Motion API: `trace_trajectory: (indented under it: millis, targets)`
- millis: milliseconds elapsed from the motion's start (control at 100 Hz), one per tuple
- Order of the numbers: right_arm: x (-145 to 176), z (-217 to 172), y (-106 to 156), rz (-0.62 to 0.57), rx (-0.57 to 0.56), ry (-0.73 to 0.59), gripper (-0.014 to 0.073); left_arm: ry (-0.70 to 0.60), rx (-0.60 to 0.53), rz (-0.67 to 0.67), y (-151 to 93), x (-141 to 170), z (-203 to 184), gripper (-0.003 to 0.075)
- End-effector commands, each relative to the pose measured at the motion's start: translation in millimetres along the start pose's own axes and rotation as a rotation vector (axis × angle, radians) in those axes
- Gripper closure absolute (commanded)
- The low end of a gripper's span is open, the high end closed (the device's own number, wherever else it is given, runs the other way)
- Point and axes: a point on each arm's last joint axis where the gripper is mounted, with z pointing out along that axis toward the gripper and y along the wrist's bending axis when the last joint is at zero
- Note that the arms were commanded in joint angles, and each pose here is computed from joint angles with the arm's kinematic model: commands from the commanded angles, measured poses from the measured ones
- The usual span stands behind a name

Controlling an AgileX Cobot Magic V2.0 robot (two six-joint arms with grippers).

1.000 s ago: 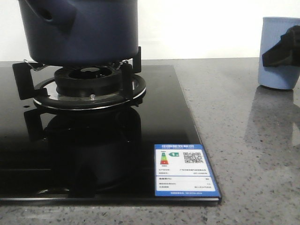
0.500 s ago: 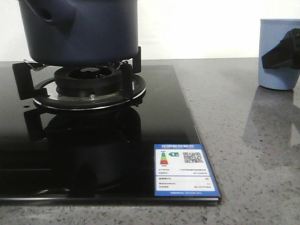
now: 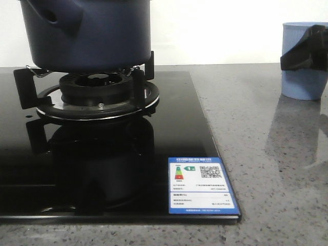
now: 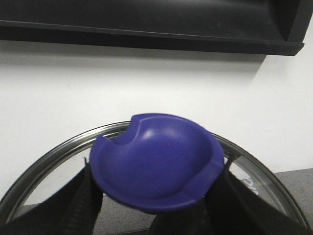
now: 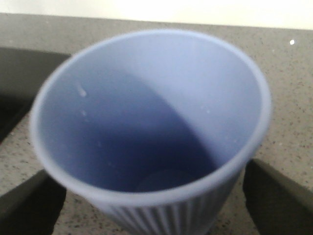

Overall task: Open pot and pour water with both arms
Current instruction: 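Lower the cup onto the counter and open the right gripper, then lower the held lid back onto the pot with the left gripper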

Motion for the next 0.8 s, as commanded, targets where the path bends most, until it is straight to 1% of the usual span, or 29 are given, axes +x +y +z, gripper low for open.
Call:
trace_trajectory:
  millis: [0, 70, 180, 290, 560, 790]
  targets:
    - [-24, -14, 6, -0.01, -0.026, -0.101, -0.0051, -0.16, -0.029, -0.003, 2, -27, -9, 0.0395]
    - [-27, -21, 6, -0.008, 0.0, -0.1, -0.0051, -0.16, -0.028, -0.003, 2, -27, -9, 0.0395]
    - [-29, -35, 8, -0.038, 0.042, -0.097, -0.0051, -0.159, -0.013, -0.004, -1, -27, -9, 0.0394]
    - [-28, -49, 11, -0.012, 0.077, -0.105, -0.0051, -0.158, 0.022, -0.008, -9, -26, -9, 0.0394]
    - [-8, -81, 27, 0.07, 0.07, -0.136, -0.0051, -0.124, 0.095, -0.013, -28, -14, 9, 0.0394]
    - [-2, -114, 40, 0.043, 0.085, -0.225, -0.0051, -0.084, 0.134, -0.012, -42, 1, 25, 0.0394]
